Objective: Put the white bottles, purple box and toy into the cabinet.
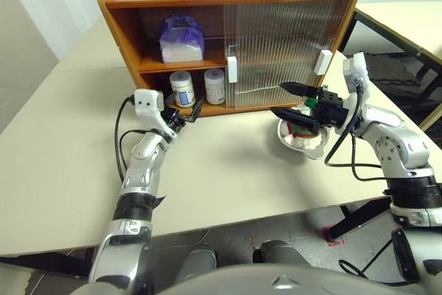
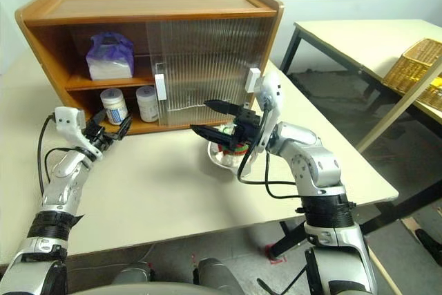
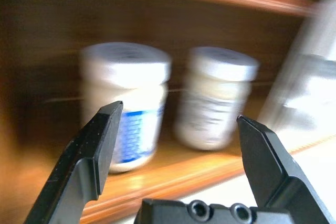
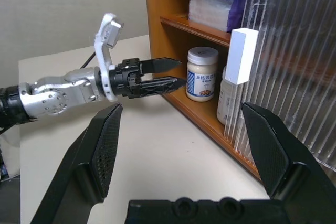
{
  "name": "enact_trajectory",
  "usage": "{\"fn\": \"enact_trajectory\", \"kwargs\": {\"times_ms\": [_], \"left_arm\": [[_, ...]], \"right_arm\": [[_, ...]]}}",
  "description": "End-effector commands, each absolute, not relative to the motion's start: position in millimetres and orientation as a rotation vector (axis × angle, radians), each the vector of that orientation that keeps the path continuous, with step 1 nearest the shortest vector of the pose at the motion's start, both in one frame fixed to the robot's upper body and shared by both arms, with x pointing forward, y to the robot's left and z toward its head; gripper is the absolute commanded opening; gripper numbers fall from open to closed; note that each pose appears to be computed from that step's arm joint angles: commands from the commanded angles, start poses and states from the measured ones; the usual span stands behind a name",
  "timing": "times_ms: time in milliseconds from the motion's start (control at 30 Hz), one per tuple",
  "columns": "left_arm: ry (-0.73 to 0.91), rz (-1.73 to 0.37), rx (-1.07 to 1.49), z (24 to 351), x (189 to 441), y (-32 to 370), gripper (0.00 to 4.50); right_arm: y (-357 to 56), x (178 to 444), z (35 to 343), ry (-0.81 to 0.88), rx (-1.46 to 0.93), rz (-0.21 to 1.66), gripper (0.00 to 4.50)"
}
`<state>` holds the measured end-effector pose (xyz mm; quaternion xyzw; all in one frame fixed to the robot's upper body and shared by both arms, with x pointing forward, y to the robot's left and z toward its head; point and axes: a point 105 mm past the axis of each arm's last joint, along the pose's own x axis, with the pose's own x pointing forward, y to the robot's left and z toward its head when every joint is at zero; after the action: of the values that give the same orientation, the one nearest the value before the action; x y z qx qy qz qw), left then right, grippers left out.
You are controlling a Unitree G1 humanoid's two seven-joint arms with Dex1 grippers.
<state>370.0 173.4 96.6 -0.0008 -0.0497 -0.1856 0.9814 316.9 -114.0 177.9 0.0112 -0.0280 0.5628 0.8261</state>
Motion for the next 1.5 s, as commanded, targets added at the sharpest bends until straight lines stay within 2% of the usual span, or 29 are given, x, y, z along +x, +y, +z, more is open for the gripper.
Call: {"fn": "enact_trajectory", "kwargs": {"times_ms": [33, 233, 500, 633, 767, 933, 967, 1500], "left_arm": [[-0.088, -0.535, -0.006, 105, 362, 142, 4.48], [-0.084, -0.67, -0.022, 114, 362, 102, 4.48], [-0.114, -0.701, -0.042, 129, 375, 57, 4.48], [-0.149, -0.751, -0.061, 141, 373, 26, 3.53], [-0.163, -0.778, -0.075, 146, 368, 10, 2.07], [-0.169, -0.717, -0.051, 144, 373, 14, 0.24], [-0.174, -0.688, -0.043, 145, 375, 16, 0.02], [-0.184, -0.331, 0.034, 141, 399, 43, 0.02]], "right_arm": [[-116, 317, 178, -0.067, 0.011, 1.19, 4.5], [-121, 317, 177, -0.072, 0.012, 1.16, 4.5], [-122, 314, 176, -0.076, 0.015, 1.139, 4.5], [-123, 313, 176, -0.074, 0.014, 1.136, 4.5], [-125, 313, 176, -0.071, 0.013, 1.134, 4.5], [-124, 312, 175, -0.068, 0.013, 1.138, 4.5], [-124, 312, 175, -0.067, 0.013, 1.14, 4.5], [-123, 309, 175, -0.054, 0.004, 1.155, 4.5]]}}
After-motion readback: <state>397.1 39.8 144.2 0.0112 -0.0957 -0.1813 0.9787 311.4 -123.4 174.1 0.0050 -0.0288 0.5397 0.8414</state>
